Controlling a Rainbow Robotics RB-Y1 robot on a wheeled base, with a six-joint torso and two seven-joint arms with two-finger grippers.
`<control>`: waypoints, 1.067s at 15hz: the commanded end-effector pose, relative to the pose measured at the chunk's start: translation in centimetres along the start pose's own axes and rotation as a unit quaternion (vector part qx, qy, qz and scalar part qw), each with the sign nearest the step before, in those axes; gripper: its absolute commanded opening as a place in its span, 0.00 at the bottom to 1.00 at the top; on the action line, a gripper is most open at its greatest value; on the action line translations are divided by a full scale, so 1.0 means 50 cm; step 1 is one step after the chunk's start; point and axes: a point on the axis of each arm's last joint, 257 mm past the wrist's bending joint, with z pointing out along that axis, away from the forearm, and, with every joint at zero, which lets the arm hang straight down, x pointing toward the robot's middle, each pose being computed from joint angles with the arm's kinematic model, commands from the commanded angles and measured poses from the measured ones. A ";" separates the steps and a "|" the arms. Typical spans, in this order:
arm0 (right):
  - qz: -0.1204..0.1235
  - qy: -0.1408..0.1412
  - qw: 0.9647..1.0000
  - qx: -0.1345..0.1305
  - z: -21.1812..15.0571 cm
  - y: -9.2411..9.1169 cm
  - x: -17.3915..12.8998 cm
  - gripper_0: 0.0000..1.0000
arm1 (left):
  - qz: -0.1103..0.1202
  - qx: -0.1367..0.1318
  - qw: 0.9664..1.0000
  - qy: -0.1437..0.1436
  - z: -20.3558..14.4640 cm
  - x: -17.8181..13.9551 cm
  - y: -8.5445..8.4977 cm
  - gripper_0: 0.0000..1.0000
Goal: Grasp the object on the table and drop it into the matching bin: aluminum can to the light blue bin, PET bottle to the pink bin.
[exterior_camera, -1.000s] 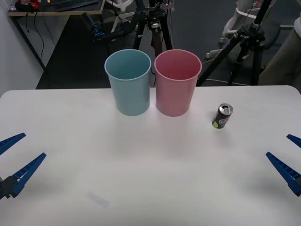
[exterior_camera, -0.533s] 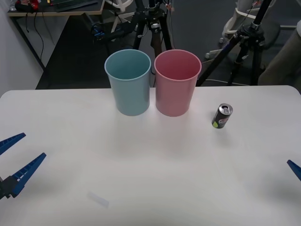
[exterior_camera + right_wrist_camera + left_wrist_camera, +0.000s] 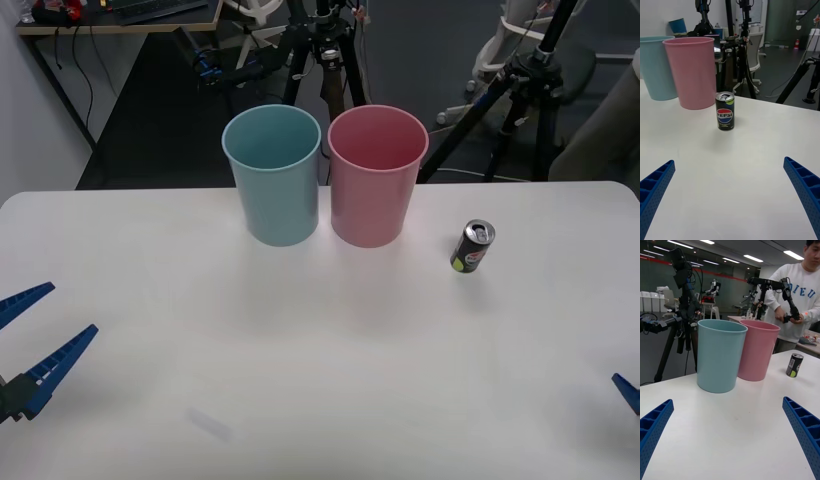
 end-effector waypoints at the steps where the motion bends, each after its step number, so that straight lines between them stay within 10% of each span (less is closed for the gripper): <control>1: -0.009 -0.012 1.000 0.006 0.023 -0.008 0.017 1.00 | 0.000 0.000 1.000 0.000 0.000 0.000 0.000 1.00; 16: 0.000 -0.012 1.000 0.020 0.278 0.023 0.042 1.00 | 0.000 0.000 1.000 0.000 0.000 0.000 0.000 1.00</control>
